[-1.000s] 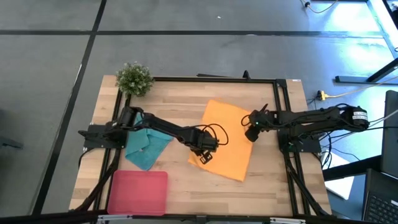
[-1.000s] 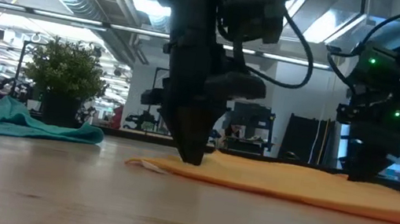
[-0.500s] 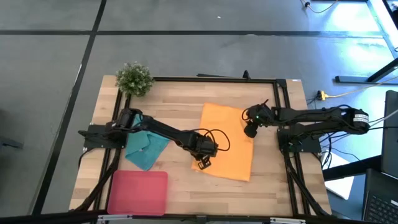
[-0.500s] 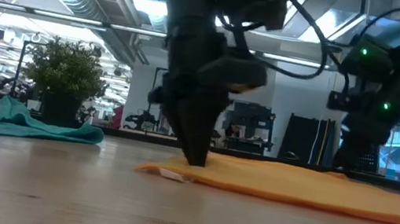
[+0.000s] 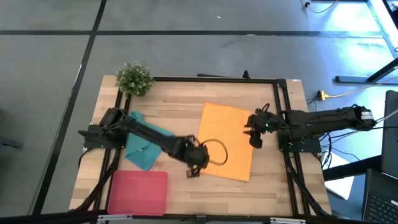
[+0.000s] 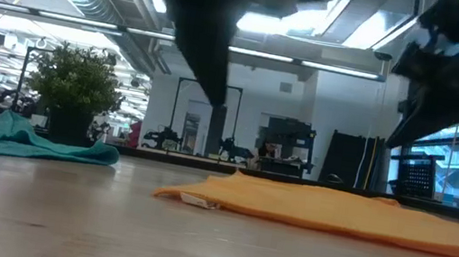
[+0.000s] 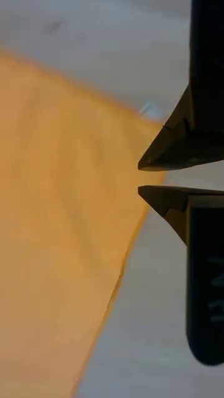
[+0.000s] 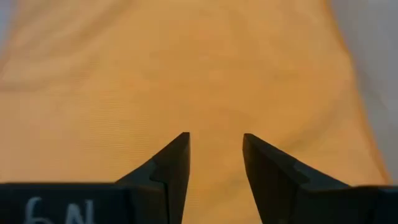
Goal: Roll microfiber towels into tight, uniform cylinder then place into a basket
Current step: Fold the yellow microfiber cloth
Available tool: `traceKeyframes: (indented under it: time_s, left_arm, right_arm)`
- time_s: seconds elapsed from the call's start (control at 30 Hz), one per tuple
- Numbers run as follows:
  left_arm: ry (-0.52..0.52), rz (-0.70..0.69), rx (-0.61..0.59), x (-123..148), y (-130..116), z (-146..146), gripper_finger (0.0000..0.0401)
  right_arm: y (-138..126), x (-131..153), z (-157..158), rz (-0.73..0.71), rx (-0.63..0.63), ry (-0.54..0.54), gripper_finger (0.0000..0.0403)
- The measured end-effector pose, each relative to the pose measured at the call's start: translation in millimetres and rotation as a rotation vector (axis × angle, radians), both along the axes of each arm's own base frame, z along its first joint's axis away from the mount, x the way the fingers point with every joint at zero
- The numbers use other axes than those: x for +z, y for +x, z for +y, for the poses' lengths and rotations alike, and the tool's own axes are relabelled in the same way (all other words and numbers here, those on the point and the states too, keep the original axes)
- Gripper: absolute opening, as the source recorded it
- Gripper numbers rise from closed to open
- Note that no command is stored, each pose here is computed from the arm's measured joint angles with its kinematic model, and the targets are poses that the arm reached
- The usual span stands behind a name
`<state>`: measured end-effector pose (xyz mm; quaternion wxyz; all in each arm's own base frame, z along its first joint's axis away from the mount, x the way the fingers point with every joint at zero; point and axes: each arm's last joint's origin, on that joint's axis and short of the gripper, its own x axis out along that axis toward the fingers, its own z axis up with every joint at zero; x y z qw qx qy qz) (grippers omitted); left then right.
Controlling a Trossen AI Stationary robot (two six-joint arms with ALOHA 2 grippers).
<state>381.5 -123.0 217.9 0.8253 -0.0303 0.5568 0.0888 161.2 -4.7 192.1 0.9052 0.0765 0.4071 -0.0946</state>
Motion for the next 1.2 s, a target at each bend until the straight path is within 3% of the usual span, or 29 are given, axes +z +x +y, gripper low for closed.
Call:
traceKeyframes:
  time_s: [0.13,0.47,0.73,1.03,1.2]
  left_arm:
    - [-0.003,-0.002,-0.054,0,-8,-23,0.0041]
    - [-0.031,-0.032,0.013,0,-16,-44,0.0044]
    - [-0.012,-0.024,0.019,-7,-14,-45,0.0096]
    - [0.085,0.066,-0.157,-41,-12,-61,0.0113]
    - [0.116,0.082,-0.197,-51,-13,-68,0.0115]
  right_arm:
    - [0,4,23,-0.043,0.129,0.015,0.0149]
    - [-5,3,62,-0.066,0.340,-0.060,0.0149]
    - [-7,-3,80,-0.044,0.402,-0.119,0.0149]
    - [1,-20,109,-0.026,0.513,-0.091,0.0149]
    - [5,-29,125,-0.032,0.546,-0.067,0.0149]
